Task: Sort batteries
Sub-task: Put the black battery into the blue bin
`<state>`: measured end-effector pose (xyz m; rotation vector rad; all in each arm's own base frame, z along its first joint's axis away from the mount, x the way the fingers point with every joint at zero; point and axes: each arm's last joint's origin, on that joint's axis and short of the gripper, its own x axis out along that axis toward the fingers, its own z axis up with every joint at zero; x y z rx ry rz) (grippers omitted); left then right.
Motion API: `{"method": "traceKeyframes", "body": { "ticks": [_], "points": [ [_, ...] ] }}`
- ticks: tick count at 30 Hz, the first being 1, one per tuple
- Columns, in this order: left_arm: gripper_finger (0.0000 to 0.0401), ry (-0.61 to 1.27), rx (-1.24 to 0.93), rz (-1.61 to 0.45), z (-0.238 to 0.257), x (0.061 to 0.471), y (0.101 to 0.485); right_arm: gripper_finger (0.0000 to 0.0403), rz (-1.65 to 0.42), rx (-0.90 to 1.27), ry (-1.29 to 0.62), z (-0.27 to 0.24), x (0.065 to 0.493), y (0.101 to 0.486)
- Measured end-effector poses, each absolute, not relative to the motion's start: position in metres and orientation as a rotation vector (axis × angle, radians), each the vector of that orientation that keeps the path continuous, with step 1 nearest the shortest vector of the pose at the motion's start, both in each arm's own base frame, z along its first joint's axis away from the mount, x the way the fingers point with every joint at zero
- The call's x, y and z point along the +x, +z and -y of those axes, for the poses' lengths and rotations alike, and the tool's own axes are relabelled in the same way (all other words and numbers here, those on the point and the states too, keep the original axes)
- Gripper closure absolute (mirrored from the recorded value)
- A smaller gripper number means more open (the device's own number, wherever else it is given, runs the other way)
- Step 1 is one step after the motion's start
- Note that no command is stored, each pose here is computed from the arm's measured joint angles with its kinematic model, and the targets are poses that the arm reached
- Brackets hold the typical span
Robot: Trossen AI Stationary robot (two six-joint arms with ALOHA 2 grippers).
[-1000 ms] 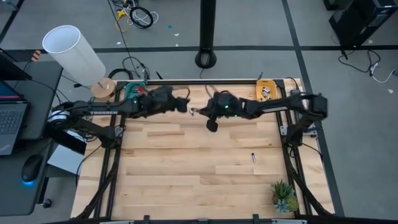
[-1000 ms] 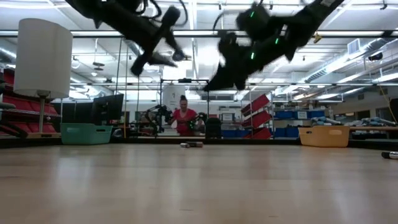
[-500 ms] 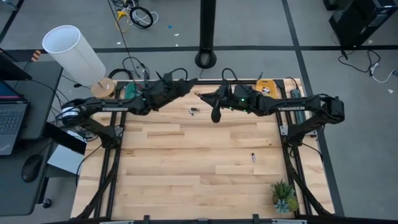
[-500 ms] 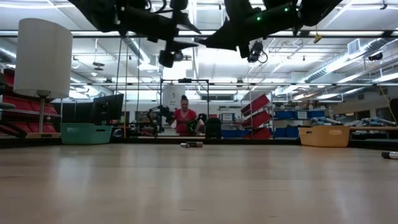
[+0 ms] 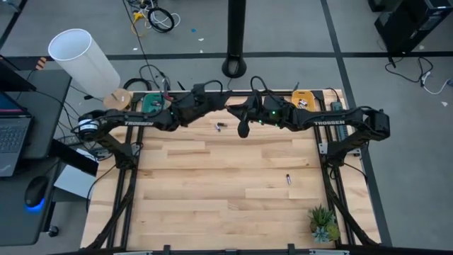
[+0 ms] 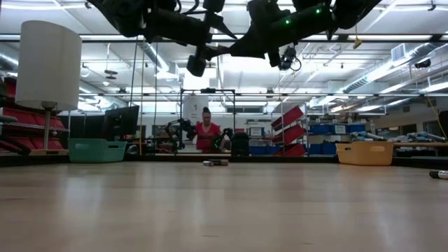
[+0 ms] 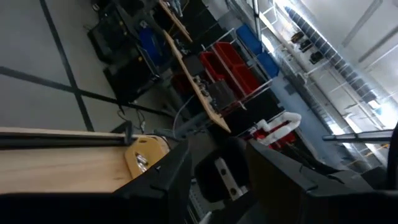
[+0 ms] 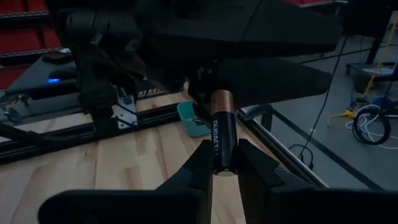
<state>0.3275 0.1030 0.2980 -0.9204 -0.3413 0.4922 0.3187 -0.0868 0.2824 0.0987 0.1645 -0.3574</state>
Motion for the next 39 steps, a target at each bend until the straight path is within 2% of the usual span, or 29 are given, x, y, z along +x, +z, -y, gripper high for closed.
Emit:
{"method": "traceKeyframes", "body": {
  "ticks": [11, 22, 25, 28, 29, 35, 39],
  "points": [
    [0.0236, 0.582, -0.840, 0.345, -0.110, 0.324, 0.298, 0.0351, -0.163, 0.096, -0.373, 0.086, 0.315, 0.288],
    [0.0238, 0.521, -0.849, 0.248, -0.097, 0.328, 0.293, 0.0351, -0.102, 0.084, -0.394, 0.093, 0.313, 0.294],
    [0.0259, 0.522, -0.843, 0.261, -0.093, 0.329, 0.294, 0.0351, -0.093, 0.083, -0.393, 0.093, 0.313, 0.295],
    [0.0323, 0.519, -0.838, 0.268, -0.092, 0.329, 0.295, 0.0348, -0.101, 0.082, -0.383, 0.092, 0.314, 0.294],
    [0.0346, 0.517, -0.834, 0.273, -0.092, 0.329, 0.296, 0.0346, -0.100, 0.075, -0.374, 0.092, 0.314, 0.294],
    [0.0345, 0.549, -0.824, 0.290, -0.092, 0.328, 0.296, 0.0298, -0.129, 0.037, -0.355, 0.087, 0.315, 0.292],
    [0.0345, 0.671, -0.803, 0.288, -0.095, 0.319, 0.299, 0.0255, -0.242, 0.052, -0.332, 0.084, 0.312, 0.283]
  ]
}}
